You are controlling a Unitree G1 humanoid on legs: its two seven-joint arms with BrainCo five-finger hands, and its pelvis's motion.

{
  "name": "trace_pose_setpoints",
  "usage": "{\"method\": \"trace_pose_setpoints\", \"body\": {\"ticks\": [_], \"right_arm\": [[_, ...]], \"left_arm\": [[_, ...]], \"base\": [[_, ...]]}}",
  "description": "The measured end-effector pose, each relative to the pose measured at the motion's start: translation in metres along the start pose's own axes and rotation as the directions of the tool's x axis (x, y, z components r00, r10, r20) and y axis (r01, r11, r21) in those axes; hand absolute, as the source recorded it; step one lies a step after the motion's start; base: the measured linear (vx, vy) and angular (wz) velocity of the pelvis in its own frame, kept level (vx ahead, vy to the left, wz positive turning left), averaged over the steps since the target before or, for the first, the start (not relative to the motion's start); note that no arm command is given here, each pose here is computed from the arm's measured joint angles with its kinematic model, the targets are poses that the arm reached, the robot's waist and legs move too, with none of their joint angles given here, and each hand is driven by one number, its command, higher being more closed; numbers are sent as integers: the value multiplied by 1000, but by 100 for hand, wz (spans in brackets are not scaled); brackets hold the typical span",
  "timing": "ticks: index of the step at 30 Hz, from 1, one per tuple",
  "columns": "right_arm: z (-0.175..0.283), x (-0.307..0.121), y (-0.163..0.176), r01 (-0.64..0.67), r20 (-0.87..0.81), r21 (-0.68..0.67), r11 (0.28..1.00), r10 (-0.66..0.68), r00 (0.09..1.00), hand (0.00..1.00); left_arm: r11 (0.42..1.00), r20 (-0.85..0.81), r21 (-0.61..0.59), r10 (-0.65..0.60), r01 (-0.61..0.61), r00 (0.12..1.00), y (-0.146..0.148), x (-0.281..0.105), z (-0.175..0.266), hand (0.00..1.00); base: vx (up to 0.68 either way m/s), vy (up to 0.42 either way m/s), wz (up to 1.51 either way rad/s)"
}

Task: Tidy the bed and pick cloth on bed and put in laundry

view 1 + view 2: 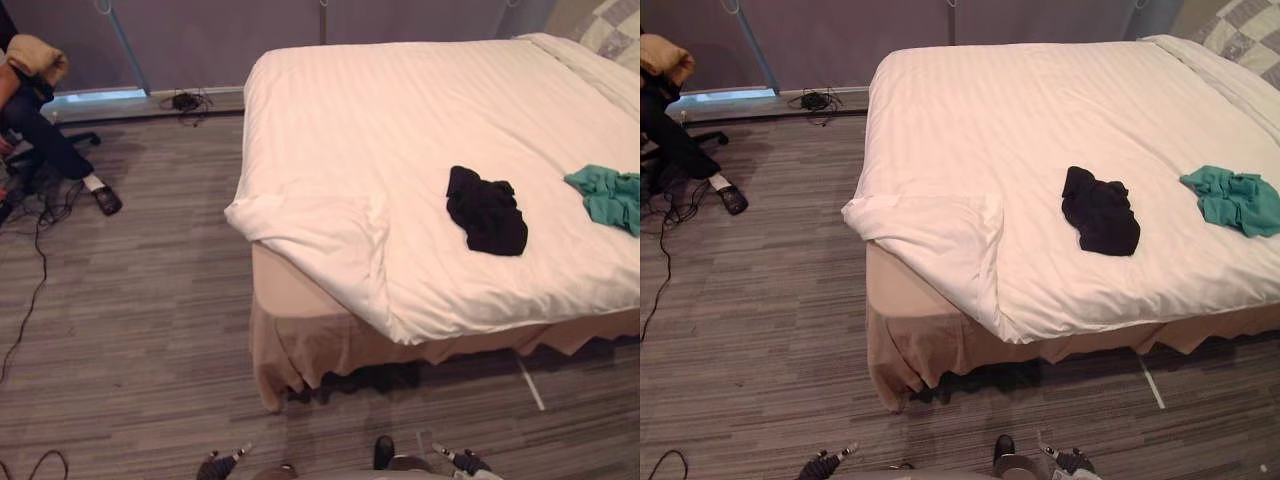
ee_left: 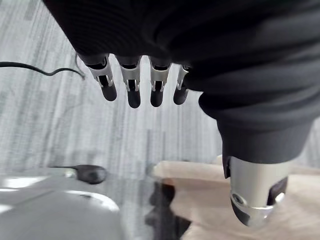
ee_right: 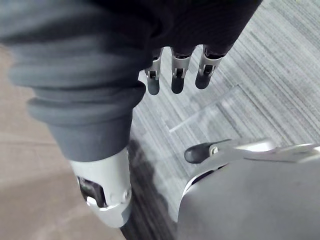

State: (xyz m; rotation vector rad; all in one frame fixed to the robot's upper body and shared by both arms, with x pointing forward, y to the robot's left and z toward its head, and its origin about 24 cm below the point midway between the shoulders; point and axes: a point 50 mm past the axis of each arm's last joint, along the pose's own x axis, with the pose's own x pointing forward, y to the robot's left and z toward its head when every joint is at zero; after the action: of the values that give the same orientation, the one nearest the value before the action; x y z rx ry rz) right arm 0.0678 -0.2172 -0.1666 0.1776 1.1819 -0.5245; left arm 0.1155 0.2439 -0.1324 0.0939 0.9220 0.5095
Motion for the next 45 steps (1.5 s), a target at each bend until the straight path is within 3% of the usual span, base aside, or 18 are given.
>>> {"method": "trace_pose_setpoints", "body": {"ticks": [2,4,6,9,15,19,25,26,30,36,39,43,44,45], "right_arm": [[-3,-2,-1,6,16,-24,1000,-6,1000,0],[-12,-5,-5,11,13,-41,999,-10,1000,0],[-19,-7,-11,21,6,-62,998,-21,1000,0],[-19,-7,-17,33,7,-67,997,-33,999,0],[5,-4,-12,26,80,-58,998,-22,997,0],[36,-3,3,-7,172,-20,1000,10,985,0],[75,-6,21,-41,306,44,998,26,952,0],[78,-7,24,-48,321,44,998,32,947,0],[83,-10,32,-80,355,76,994,48,934,0],[106,-19,40,-115,454,55,992,77,887,0],[128,-31,46,-156,551,45,987,106,828,0],[155,-47,38,-161,659,45,986,92,746,0],[158,-50,31,-143,677,50,988,72,733,0],[160,-52,26,-129,687,59,990,53,725,0]], "left_arm": [[996,209,-7,84,-84,974,22,3,52,0],[985,414,-28,168,-172,894,46,-1,106,0],[965,623,-99,250,-242,741,63,-18,172,0],[957,738,-155,279,-247,615,65,-36,214,0],[973,901,-157,210,-167,379,29,-77,304,0],[983,978,-85,115,-165,176,-5,-123,376,0],[940,983,-5,67,-342,170,-18,-141,437,0],[919,984,24,48,-392,174,-22,-144,445,100],[862,988,53,28,-504,152,-24,-155,461,100],[815,992,90,-20,-573,128,-20,-163,469,100],[816,985,129,-41,-564,165,-16,-151,460,100],[814,941,236,-54,-531,334,-7,-97,414,100],[819,925,255,-50,-515,377,-2,-82,397,0],[822,915,260,-42,-507,401,2,-74,386,0]], "base": [[-51,-6,-9],[-56,-21,-12],[-59,-17,-19],[-53,-8,-22],[-77,-26,-39],[-93,-59,-36],[-79,-45,-19],[-70,-12,-17],[-51,-4,-4],[-15,0,11],[-8,-9,3],[-11,2,7],[-15,3,24],[8,-8,26]]}}
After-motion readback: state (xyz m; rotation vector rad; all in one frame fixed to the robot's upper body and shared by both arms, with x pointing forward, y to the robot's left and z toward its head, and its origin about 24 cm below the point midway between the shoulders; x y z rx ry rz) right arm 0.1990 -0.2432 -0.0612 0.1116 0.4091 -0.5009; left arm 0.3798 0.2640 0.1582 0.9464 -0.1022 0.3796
